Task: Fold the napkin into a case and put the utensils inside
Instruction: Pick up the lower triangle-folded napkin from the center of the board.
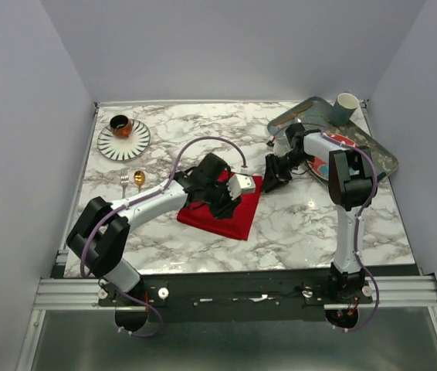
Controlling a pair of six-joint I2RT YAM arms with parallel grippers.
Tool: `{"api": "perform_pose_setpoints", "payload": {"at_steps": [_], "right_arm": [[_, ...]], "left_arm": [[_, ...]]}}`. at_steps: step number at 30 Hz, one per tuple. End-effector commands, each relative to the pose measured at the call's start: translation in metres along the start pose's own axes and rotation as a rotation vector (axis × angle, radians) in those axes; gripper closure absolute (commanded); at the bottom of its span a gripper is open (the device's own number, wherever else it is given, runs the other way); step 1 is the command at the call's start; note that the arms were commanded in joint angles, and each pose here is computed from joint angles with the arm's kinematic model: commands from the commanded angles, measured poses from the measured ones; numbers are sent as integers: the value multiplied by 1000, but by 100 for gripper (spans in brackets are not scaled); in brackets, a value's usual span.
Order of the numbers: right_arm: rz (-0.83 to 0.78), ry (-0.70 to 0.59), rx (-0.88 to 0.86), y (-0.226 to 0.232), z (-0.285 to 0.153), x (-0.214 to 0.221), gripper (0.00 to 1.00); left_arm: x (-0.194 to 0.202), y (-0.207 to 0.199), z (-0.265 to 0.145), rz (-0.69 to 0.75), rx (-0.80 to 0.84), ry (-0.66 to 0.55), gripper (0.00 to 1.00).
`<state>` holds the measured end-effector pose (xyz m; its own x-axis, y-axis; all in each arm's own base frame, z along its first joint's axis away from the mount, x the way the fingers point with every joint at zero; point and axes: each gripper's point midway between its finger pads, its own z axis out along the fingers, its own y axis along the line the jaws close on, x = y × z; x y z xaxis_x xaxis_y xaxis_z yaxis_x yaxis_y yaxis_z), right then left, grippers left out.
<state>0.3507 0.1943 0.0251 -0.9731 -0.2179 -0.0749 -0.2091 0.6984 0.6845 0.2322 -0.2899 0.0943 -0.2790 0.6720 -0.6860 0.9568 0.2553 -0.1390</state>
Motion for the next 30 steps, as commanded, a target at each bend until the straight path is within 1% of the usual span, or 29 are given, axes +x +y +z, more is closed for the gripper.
{"api": "perform_pose_setpoints", "payload": {"at_steps": [1,3,5,7,13,14,16,18,24,30], "right_arm": [[28,-40,0,-5,-10,4,61],[47,-59,-4,-5,-7,0,63],[67,-65,-11,-7,-5,-3,65],[83,-68,-31,-7,-1,-6,67],[114,-85,-91,0,6,-5,66],[116,-84,-94,0,7,-4,66],[121,-85,-88,-3,8,-2,66],[127,-84,-77,-7,10,0,68],[134,-93,-80,-9,13,0,75],[144,-92,-83,-9,16,4,78]], "left_arm": [[-16,-12,23,-23,-78,2,57],[-15,-19,30,-52,-88,3,57],[-14,-27,39,-54,-101,26,57],[-10,-28,47,-88,-120,49,57],[-11,-29,63,-148,-155,91,55],[-11,-30,64,-180,-160,94,55],[-12,-30,68,-197,-168,92,56],[-14,-29,70,-218,-184,86,59],[-13,-25,78,-266,-215,96,60],[-12,-26,81,-287,-211,95,59]]}}
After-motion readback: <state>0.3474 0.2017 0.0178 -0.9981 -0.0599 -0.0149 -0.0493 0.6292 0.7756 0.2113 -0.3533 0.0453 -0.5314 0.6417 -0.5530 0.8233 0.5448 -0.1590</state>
